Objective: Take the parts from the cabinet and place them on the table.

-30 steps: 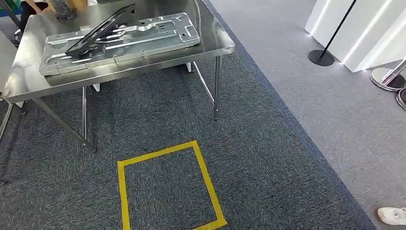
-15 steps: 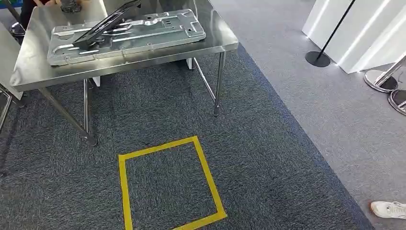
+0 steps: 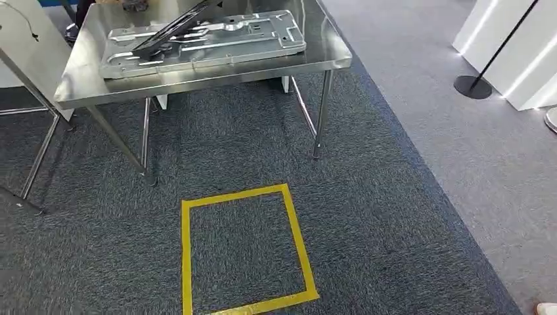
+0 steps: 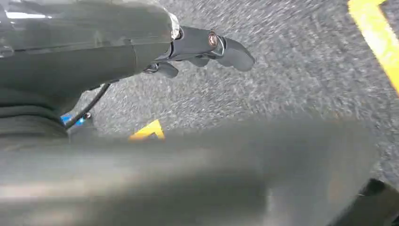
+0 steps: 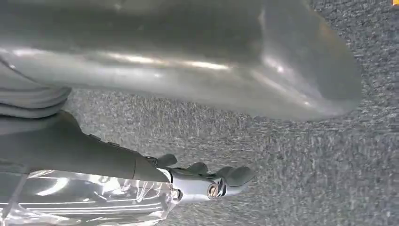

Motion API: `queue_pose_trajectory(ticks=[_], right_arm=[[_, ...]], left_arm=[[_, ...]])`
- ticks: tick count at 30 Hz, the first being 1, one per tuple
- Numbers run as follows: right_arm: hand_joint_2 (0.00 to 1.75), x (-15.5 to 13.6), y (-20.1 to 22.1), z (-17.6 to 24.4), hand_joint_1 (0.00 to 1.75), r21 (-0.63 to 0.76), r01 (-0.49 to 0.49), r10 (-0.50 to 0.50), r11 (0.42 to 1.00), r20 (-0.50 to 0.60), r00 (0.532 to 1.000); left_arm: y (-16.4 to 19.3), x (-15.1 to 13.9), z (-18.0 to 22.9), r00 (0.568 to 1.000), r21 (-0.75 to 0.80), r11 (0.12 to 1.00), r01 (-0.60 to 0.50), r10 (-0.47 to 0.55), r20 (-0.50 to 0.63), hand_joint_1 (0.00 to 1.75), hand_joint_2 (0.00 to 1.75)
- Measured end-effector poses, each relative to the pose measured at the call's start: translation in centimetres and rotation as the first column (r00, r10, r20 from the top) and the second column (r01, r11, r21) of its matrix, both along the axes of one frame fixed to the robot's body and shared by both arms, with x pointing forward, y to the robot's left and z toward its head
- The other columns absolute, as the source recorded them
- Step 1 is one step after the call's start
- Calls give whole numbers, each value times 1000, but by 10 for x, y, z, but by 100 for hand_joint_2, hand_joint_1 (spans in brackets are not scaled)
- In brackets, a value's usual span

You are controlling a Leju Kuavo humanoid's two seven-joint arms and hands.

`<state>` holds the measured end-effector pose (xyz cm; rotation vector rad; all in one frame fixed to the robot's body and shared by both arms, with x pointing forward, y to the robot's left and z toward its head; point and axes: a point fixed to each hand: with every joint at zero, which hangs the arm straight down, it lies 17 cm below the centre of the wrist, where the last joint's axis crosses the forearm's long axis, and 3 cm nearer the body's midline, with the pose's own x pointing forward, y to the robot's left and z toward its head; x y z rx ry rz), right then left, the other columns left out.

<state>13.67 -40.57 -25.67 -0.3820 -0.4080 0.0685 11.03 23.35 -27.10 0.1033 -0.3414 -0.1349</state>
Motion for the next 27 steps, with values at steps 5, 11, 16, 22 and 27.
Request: queue_pose_trajectory(ticks=[5, 11, 16, 22, 27], right_arm=[[0, 1, 3, -1, 0, 2, -11, 11, 1000, -4, 1000], [0, 3, 4, 0, 0, 3, -15, 15, 1000, -2, 1000], [0, -7, 4, -4, 0, 0, -9, 9, 1000, -49, 999], [175, -16, 8, -8, 0, 8, -19, 20, 1000, -111, 994], [175, -20, 12, -9, 0, 6, -35, 36, 999, -132, 991]], left_arm=[[1, 7, 1, 1000, 3, 1000, -1, 1, 12, 0, 0], [2, 5, 1, 1000, 2, 1000, -4, 4, 8, 0, 175], [1, 0, 0, 1000, -4, 1000, -4, 4, -6, 0, 175], [-1, -1, -1, 1000, -6, 1000, 0, 0, -16, 0, 175], [1, 0, 0, 1000, -3, 1000, -5, 4, -16, 0, 175]])
